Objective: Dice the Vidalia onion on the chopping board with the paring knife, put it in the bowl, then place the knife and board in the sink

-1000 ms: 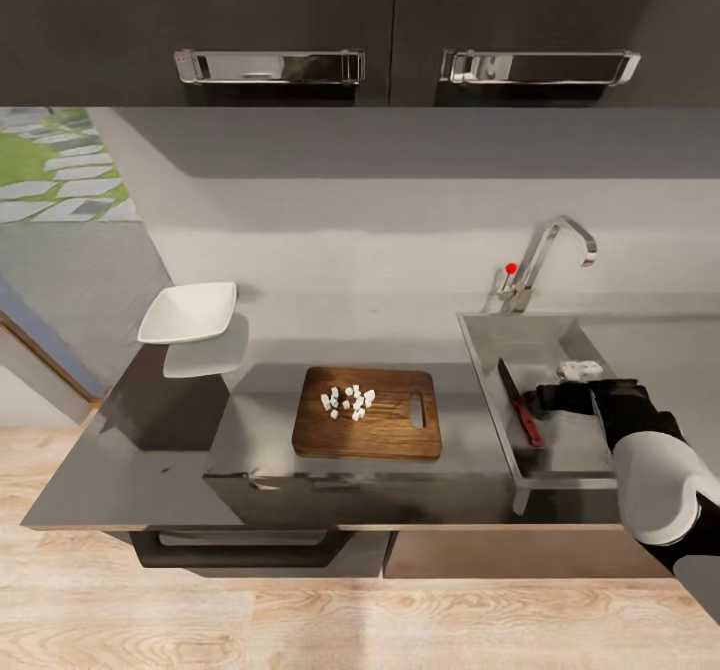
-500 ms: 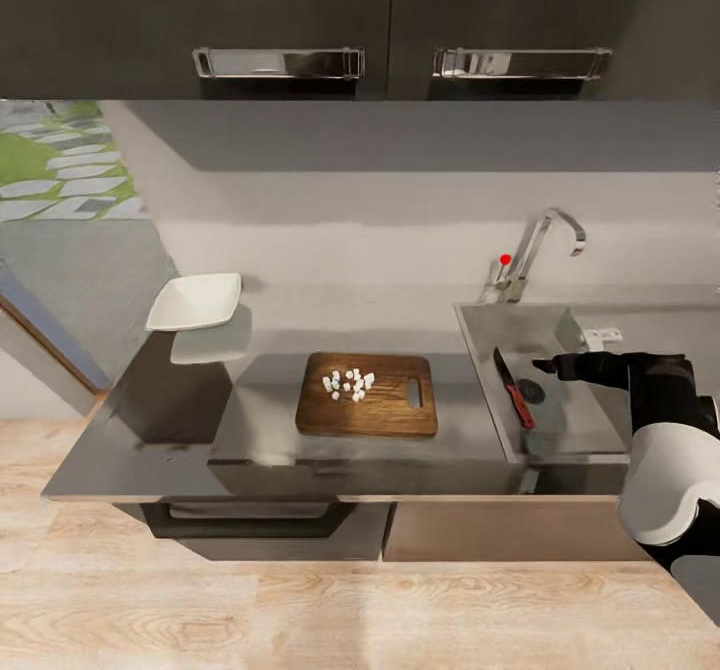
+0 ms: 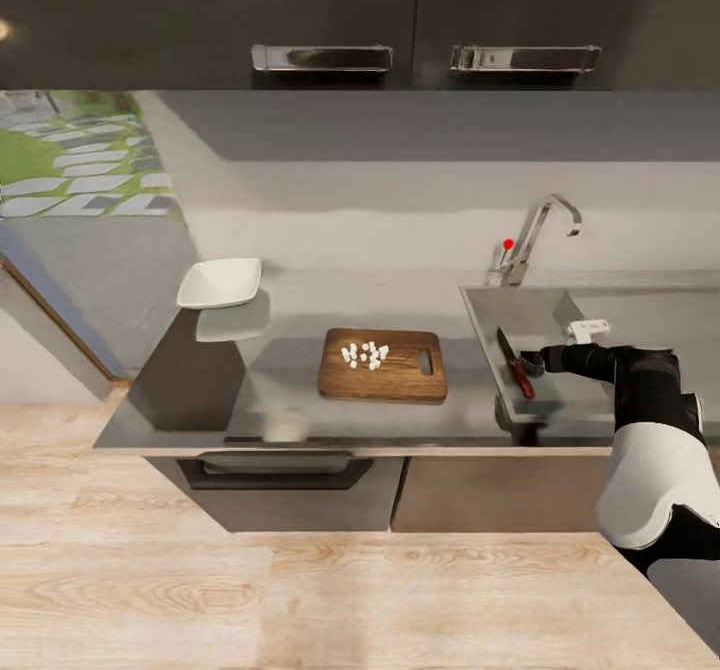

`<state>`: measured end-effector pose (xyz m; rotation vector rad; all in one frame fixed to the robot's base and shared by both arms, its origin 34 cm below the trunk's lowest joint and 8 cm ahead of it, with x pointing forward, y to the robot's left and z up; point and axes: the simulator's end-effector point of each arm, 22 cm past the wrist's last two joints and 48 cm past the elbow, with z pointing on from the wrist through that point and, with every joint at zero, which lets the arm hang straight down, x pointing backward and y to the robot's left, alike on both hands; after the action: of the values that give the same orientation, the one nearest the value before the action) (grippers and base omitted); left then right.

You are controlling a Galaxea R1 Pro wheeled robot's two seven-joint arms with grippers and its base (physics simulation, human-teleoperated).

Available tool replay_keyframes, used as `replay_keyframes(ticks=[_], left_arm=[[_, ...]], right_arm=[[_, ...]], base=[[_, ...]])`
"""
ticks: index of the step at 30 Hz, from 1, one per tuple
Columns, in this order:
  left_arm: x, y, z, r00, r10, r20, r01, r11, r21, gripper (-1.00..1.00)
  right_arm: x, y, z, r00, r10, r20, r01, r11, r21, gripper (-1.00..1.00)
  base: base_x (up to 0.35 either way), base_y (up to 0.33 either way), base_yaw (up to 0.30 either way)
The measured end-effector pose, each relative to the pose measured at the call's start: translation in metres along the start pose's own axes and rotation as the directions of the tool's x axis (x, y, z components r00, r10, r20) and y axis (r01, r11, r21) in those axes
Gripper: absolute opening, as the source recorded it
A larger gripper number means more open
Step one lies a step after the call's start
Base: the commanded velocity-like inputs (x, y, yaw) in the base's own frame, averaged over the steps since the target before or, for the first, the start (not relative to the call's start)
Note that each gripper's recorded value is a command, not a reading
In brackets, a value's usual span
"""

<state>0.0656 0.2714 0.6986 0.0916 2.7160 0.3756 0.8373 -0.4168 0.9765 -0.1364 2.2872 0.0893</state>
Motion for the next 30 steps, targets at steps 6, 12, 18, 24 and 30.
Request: replay_keyframes(ticks=[6, 12, 18, 24, 30], left_arm=[[0.000, -0.002, 0.000, 1.000, 0.000, -0.001, 0.000, 1.000, 0.004, 1.00], [0.000, -0.003, 0.000, 1.000, -0.001, 0.000, 0.001, 1.000, 0.008, 1.00], [0.000, -0.003, 0.000, 1.000, 0.000, 0.001, 0.000, 1.000, 0.007, 1.00], [0.000, -0.003, 0.000, 1.000, 0.001, 0.000, -0.001, 1.000, 0.007, 1.00], [0.000, -0.003, 0.000, 1.000, 0.001, -0.001, -0.001, 1.000, 0.007, 1.00]], right_arm=[[-0.001, 0.007, 0.002, 1.000, 0.003, 0.005, -0.003, 1.000, -0.007, 1.00], [-0.046, 0.047, -0.006, 0.994, -0.006, 0.112, 0.007, 1.000, -0.009, 1.00], [-0.055, 0.067, -0.006, 0.990, -0.004, 0.138, 0.007, 1.000, -0.022, 1.00], [-0.053, 0.069, -0.004, 0.991, -0.002, 0.133, 0.006, 1.000, -0.023, 1.00], [-0.037, 0.061, 0.005, 0.995, 0.007, 0.100, -0.010, 0.999, 0.030, 1.00]], base=[[-0.004, 0.142, 0.000], [0.000, 0.008, 0.000], [0.000, 0.052, 0.000], [0.000, 0.113, 0.000], [0.000, 0.053, 0.000]])
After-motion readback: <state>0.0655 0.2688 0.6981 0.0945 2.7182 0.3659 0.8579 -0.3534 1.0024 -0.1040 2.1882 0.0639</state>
